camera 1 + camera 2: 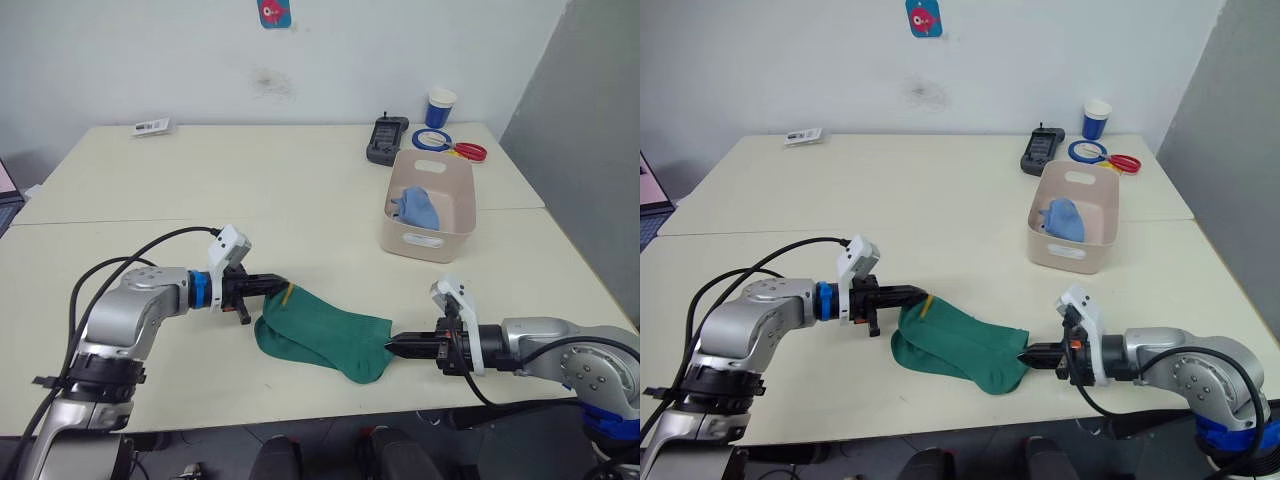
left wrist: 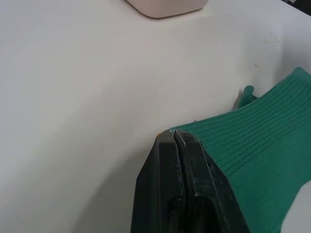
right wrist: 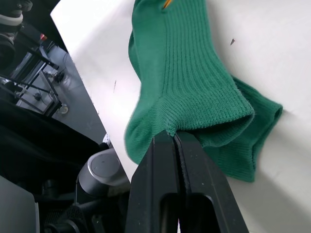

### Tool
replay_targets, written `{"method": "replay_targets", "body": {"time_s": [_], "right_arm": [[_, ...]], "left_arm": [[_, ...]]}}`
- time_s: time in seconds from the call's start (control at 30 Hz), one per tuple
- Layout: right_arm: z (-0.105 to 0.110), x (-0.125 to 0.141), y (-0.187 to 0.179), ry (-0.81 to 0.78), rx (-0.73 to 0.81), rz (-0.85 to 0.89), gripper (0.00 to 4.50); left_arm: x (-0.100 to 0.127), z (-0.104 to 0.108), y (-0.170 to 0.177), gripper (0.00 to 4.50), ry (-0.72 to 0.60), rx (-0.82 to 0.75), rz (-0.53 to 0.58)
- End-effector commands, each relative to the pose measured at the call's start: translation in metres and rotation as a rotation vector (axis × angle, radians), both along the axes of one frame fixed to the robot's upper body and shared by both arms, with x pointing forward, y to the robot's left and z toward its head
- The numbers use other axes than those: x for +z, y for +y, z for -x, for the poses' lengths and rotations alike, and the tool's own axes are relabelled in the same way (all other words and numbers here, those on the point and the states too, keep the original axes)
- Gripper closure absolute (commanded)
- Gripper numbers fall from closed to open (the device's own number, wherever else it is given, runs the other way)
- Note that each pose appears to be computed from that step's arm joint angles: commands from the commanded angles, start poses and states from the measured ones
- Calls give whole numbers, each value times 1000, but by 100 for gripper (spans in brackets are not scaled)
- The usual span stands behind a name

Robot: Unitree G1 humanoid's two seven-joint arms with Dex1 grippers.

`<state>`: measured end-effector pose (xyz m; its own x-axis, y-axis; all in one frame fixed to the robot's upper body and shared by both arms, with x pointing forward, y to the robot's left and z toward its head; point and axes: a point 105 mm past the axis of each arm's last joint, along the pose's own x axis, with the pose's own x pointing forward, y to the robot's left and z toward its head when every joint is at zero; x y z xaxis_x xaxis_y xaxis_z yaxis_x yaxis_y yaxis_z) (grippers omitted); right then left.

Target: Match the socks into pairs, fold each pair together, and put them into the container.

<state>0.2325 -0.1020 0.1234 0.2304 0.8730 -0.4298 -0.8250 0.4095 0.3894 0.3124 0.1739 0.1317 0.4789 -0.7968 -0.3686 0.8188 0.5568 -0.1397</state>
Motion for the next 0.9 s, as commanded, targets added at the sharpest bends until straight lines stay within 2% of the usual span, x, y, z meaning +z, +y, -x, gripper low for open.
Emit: {"method": "replay_targets", "body": {"time_s": [0.03, 0.23, 0.47, 0.7, 0.9], "right_arm": [[-1, 9, -1, -33, 56, -14, 449], [-7, 0, -7, -16, 131, 16, 449], [-20, -5, -9, -15, 184, 20, 449], [-31, -8, -7, -28, 220, 38, 449], [-37, -13, -8, -24, 221, 57, 449]], "left_arm": [[15, 10, 1, 450, -46, 41, 16], [10, 25, 0, 450, -61, 150, 52], [0, 39, -2, 450, -90, 188, 53], [-8, 34, 6, 450, -109, 235, 51], [-16, 38, 3, 450, -97, 211, 34]]}}
